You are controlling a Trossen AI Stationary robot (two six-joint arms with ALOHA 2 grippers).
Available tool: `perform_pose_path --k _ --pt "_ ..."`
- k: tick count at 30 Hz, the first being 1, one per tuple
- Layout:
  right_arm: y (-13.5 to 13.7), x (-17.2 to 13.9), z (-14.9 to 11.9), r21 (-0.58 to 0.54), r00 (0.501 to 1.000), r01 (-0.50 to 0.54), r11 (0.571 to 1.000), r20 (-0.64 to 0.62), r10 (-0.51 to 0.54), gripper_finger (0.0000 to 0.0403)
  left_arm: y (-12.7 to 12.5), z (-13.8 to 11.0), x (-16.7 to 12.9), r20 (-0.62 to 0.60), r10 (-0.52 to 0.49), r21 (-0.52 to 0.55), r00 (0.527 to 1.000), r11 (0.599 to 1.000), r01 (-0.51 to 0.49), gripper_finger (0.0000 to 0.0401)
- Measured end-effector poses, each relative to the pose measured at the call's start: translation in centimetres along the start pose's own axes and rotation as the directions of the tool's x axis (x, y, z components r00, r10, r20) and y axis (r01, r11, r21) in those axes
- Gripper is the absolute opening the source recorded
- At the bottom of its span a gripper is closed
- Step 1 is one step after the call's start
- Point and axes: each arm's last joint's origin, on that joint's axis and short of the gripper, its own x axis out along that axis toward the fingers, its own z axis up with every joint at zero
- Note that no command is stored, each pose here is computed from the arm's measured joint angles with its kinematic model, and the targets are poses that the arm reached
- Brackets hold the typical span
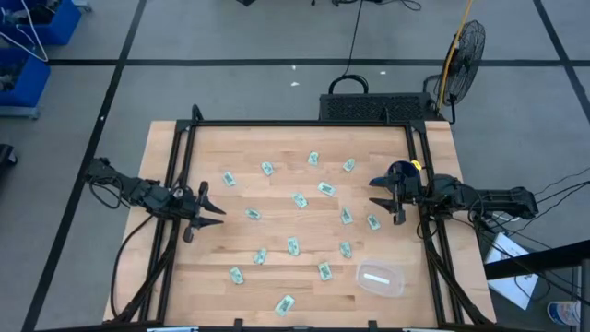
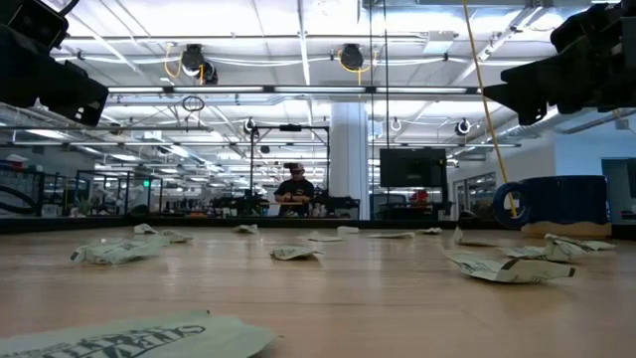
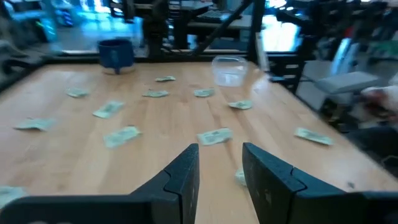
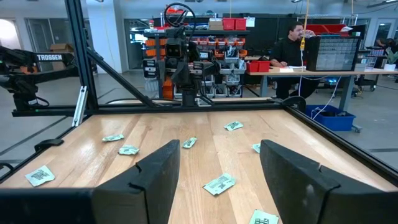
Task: Pick and place Stevia / Truvia into bins
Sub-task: Put the stevia packet into the transparent container
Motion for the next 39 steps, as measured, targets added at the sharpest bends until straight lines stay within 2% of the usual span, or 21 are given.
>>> perform_pose_path --k 4,7,9,13,20,25,32,39 --pt "0.0 0.0 0.0 0.000 1.000 0.001 1.000 0.000 -0.001 0.0215 0.3 0.1 0.0 0.020 0.101 0.072 0.995 0.992 -0.102 0.0129" --pt "0.0 0.0 0.0 0.000 1.000 0.000 1.000 0.000 0.000 0.0215 0.4 0.4 0.0 0.045 0.136 0.069 0.990 0.988 -0.139 0.0129" --pt "0.0 0.0 0.0 0.000 1.000 0.000 1.000 0.000 0.000 0.0215 0.4 0.5 0.0 0.053 0.137 0.053 0.989 0.989 -0.139 0.0129" --pt "0.0 0.0 0.0 0.000 1.000 0.000 1.000 0.000 0.000 0.0215 0.3 1.0 -0.1 0.108 0.114 -0.099 0.988 0.990 -0.103 0.0129" --pt "0.0 0.0 0.0 0.000 1.000 0.000 1.000 0.000 0.000 0.0215 0.3 2.6 -0.4 0.266 0.124 -0.170 0.956 0.982 -0.080 0.0129" --pt "0.0 0.0 0.0 0.000 1.000 0.000 1.000 0.000 0.000 0.0215 0.3 3.2 -0.6 0.316 0.124 -0.150 0.941 0.986 -0.079 0.0129" --pt "0.0 0.0 0.0 0.000 1.000 0.000 1.000 0.000 0.000 0.0215 0.3 3.2 -0.6 0.319 0.125 -0.143 0.939 0.986 -0.083 0.0129" --pt "0.0 0.0 0.0 0.000 1.000 0.000 1.000 0.000 0.000 0.0215 0.5 3.2 -0.6 0.315 0.198 -0.145 0.928 0.976 -0.160 0.0129"
